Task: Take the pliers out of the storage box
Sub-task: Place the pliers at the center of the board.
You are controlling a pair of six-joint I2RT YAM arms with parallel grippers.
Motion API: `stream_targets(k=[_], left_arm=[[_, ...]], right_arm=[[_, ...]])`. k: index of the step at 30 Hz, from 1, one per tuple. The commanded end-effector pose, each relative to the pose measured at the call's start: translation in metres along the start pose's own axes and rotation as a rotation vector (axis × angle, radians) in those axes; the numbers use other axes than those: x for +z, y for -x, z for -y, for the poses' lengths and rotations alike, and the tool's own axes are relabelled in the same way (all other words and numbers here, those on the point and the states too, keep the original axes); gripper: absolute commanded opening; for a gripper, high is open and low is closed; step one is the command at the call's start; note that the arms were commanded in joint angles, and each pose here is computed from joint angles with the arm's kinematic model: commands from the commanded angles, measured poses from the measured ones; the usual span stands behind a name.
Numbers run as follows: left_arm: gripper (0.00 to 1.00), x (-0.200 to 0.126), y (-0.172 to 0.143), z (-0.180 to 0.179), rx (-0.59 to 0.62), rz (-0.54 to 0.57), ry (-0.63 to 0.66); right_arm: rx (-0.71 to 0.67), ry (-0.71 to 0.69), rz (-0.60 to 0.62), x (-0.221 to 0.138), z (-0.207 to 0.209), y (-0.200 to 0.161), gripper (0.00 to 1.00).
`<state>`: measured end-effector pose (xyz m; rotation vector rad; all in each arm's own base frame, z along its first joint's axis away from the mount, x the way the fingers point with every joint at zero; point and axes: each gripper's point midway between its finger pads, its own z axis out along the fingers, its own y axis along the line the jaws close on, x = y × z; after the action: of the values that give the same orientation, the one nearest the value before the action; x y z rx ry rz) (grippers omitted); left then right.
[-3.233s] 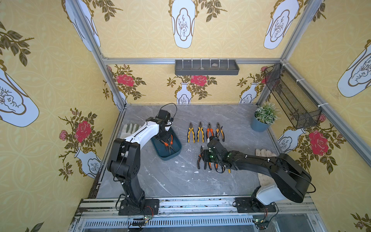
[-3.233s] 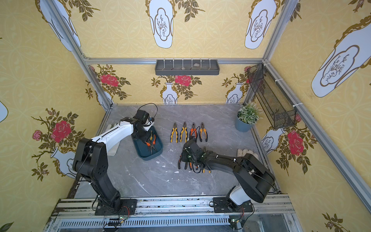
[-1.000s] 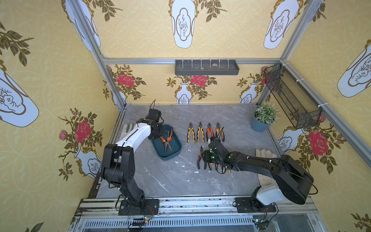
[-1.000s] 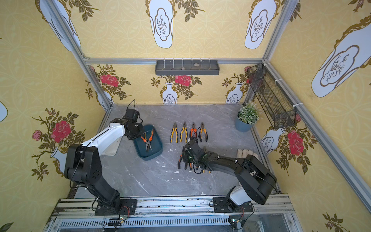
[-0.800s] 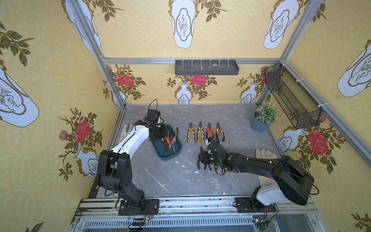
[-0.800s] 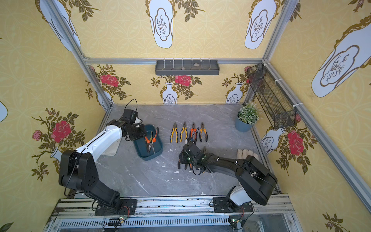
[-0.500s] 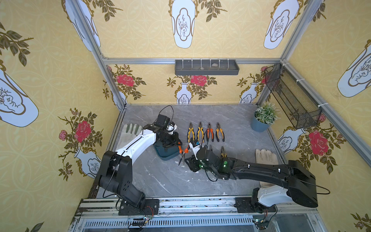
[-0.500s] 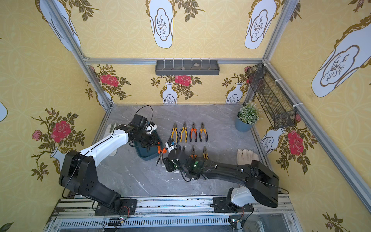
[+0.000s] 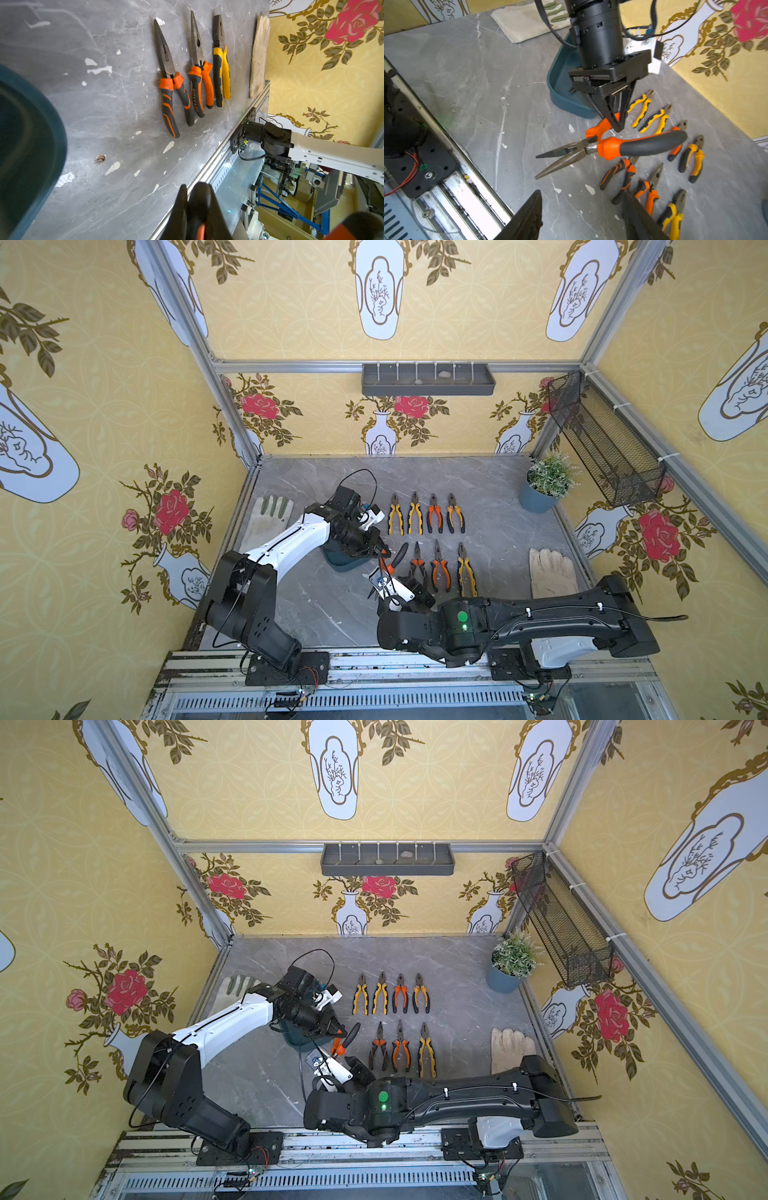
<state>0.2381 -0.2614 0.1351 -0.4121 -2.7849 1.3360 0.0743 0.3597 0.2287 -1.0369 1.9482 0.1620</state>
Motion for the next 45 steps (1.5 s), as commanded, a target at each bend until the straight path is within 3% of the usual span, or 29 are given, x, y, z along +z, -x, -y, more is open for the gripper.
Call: stream_targets(k=[1, 5, 7, 12, 15, 17, 20, 24, 27, 30, 32, 35, 38, 40, 45], left_arm=[[0.00, 0.003, -0.003, 0.022, 0.019, -0.039, -0.170], [0.00, -0.002, -0.009, 0.042, 0.064, -0.076, -0.290], [0.00, -0.007, -0.013, 0.052, 0.095, -0.091, -0.333], [0.00, -0.008, -0.023, 0.057, 0.173, -0.134, -0.337], [0.00, -0.003, -0.032, 0.050, 0.194, -0.174, -0.281], [0.00, -0.002, -0.033, 0.045, 0.200, -0.178, -0.248], [0.00, -0.001, -0.033, 0.036, 0.194, -0.174, -0.188], [0.00, 0.001, -0.037, 0.029, 0.187, -0.180, -0.161], [0.00, 0.001, -0.037, 0.018, 0.204, -0.180, -0.066], [0.00, -0.008, -0.027, -0.015, 0.219, -0.108, 0.205], [0.00, -0.023, -0.015, -0.033, 0.224, -0.019, 0.364], [0.00, -0.039, 0.000, -0.035, 0.218, 0.142, 0.442], [0.00, -0.050, 0.012, -0.034, 0.179, 0.273, 0.473], [0.00, -0.053, 0.017, -0.035, 0.146, 0.320, 0.488], [0.00, -0.057, 0.024, -0.038, 0.101, 0.366, 0.511]], right_arm=[[-0.040, -0.093, -0.054, -0.015, 0.025, -0.007, 0.78], [-0.073, 0.017, -0.099, -0.034, 0.021, -0.001, 0.81], [-0.100, 0.138, -0.133, -0.047, 0.008, 0.001, 0.81], [-0.185, 0.413, -0.174, -0.077, -0.026, 0.007, 0.80], [-0.266, 0.374, -0.265, -0.072, -0.025, -0.003, 0.80], [-0.265, 0.266, -0.336, -0.057, -0.010, -0.007, 0.80], [-0.178, 0.089, -0.359, -0.040, 0.022, 0.003, 0.80], [-0.038, -0.025, -0.293, -0.043, 0.055, 0.024, 0.80], [0.192, -0.070, -0.384, -0.034, 0.107, 0.018, 0.82], [0.450, 0.038, -0.343, -0.021, 0.140, 0.020, 0.82], [0.660, 0.173, -0.221, -0.020, 0.154, 0.038, 0.82], [0.883, 0.355, -0.124, -0.016, 0.156, 0.053, 0.77], [0.995, 0.566, -0.045, -0.010, 0.131, 0.072, 0.71], [1.056, 0.637, -0.041, 0.003, 0.111, 0.072, 0.67], [0.993, 0.566, -0.127, 0.038, 0.062, 0.053, 0.66]])
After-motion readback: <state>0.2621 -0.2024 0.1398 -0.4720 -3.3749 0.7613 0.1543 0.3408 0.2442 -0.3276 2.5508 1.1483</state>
